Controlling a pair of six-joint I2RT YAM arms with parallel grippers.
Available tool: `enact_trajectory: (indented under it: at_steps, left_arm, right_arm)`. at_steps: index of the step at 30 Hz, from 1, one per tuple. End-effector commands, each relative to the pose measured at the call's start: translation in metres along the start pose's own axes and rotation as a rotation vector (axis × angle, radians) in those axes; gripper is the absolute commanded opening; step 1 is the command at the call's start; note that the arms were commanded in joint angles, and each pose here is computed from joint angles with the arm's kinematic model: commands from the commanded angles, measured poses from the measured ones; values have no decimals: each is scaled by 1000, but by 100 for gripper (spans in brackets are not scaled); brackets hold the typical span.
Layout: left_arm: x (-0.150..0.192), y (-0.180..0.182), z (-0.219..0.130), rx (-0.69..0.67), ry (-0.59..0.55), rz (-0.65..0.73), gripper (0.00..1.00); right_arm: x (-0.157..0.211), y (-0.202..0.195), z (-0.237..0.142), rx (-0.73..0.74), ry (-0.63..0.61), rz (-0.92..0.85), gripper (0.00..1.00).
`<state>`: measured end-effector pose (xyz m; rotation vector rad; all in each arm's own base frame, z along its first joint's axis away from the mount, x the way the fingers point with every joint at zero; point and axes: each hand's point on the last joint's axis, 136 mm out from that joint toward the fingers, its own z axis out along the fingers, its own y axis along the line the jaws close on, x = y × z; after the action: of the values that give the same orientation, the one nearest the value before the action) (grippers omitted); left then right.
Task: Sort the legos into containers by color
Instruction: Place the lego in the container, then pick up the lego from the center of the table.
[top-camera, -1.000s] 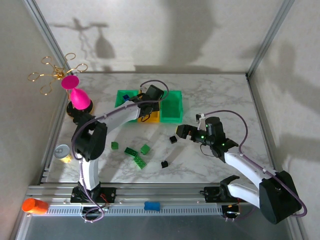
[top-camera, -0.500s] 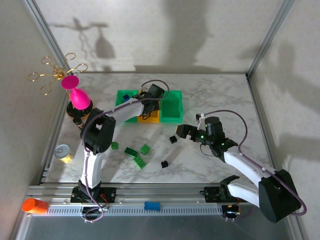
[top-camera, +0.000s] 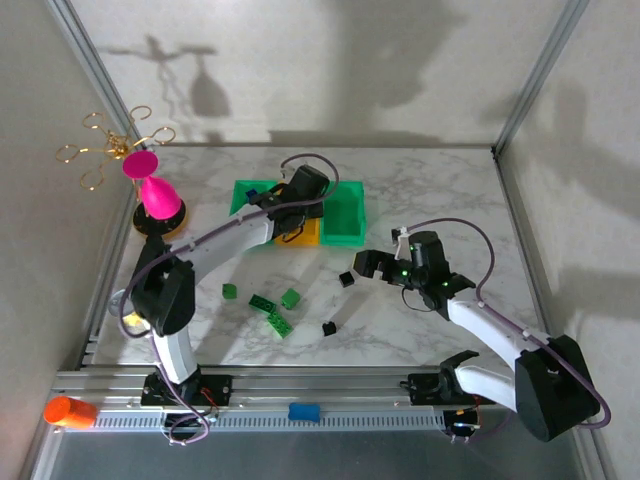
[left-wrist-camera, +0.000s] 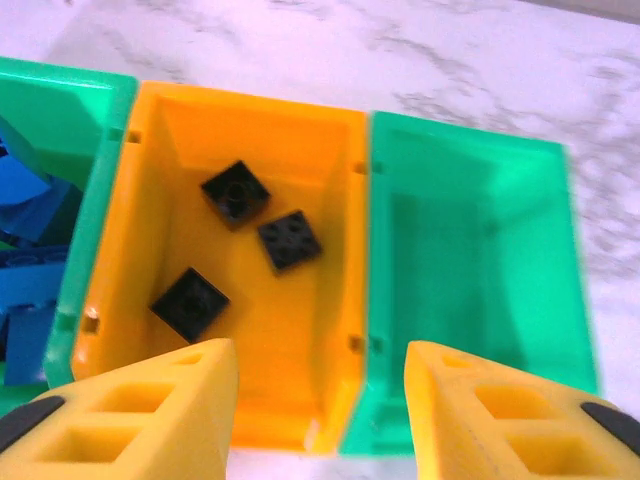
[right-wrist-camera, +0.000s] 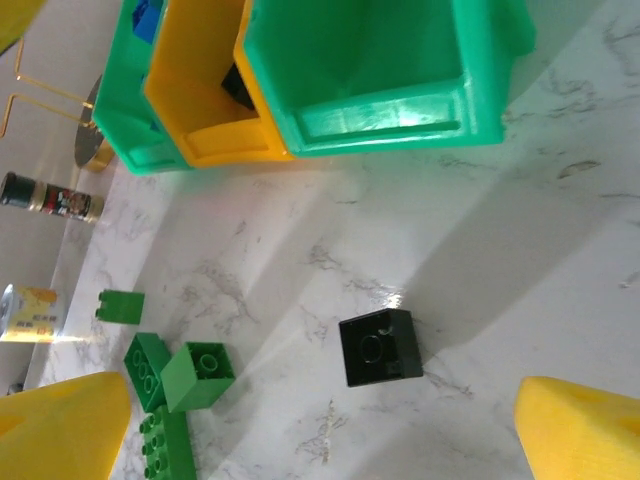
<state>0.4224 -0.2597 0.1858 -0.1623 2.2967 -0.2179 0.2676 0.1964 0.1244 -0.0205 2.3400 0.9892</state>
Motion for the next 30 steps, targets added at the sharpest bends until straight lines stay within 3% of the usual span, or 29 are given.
enact_trajectory:
  at_steps: [1,10,16,23,30]
  left_arm:
    - [32,-18,-18,39,57,53,49]
    - [114,-59,-47,140,182,179,52]
    - [163,-79,-41,167,270,267,53]
    - [186,-76,-16,96,322,348,55]
    - [200,-70,0,38,338,336,56]
  right_arm:
    - [3,-14,-9,42,-7,28,99]
    - [16,-45,-25,114,10,103,99]
    - [18,-63,-33,143,-1,175,99]
    - [17,-75,-42,140,-33,238,99]
    - [13,-78,-48,127,-61,251,99]
